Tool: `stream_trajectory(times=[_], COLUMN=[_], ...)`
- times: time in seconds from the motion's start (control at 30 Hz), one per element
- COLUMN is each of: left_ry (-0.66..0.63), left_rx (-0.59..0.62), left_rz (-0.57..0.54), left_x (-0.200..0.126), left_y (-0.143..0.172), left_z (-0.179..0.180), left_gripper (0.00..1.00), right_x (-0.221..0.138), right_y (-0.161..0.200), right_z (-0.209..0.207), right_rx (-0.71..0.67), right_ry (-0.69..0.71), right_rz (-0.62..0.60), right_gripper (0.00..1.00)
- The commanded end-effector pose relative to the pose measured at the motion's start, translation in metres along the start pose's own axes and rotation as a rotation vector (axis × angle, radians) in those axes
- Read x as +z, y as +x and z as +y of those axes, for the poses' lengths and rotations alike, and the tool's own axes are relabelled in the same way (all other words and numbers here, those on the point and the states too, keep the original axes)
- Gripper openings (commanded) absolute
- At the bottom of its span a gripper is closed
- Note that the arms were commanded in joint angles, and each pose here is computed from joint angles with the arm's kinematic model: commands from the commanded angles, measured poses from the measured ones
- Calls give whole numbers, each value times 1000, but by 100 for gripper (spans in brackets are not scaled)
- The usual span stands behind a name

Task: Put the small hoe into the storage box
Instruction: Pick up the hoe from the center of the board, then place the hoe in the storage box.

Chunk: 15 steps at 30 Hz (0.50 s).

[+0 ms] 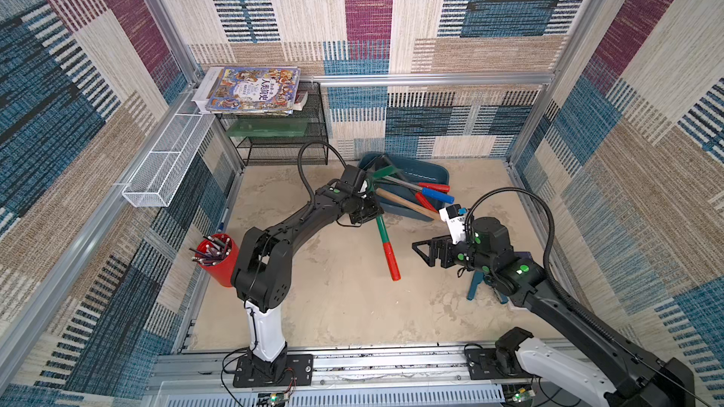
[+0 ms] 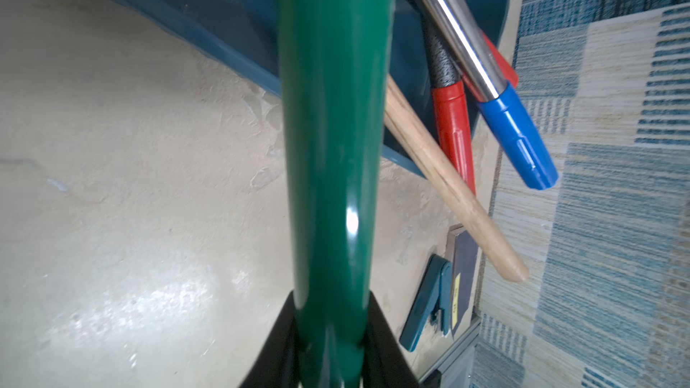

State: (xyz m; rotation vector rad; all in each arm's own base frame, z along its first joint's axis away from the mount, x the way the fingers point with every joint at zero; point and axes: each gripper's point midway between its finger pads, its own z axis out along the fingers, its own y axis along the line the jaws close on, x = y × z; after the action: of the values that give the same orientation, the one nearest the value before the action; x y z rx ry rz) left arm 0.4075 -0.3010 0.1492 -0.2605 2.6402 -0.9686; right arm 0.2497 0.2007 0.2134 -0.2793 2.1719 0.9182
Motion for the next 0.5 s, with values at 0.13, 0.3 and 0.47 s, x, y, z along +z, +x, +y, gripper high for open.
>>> stream_trajectory(times=[0.13, 0.3, 0.47], left_ry=[175, 214, 258], left_rx=[-88, -137, -212], left_rz=[-113, -154, -172], left_x=[-5, -6, 5], left_y=[-28, -35, -37], left_z=[-42, -52, -58], left_gripper=[0, 0, 0], right_x=[-10, -14, -16], right_y=[-16, -18, -24], right_z=[-5, -7, -8], right_rx=[5, 14, 22], right_ry=[38, 45, 51], right_rz=[-69, -83, -109], right_gripper=[96, 96, 96])
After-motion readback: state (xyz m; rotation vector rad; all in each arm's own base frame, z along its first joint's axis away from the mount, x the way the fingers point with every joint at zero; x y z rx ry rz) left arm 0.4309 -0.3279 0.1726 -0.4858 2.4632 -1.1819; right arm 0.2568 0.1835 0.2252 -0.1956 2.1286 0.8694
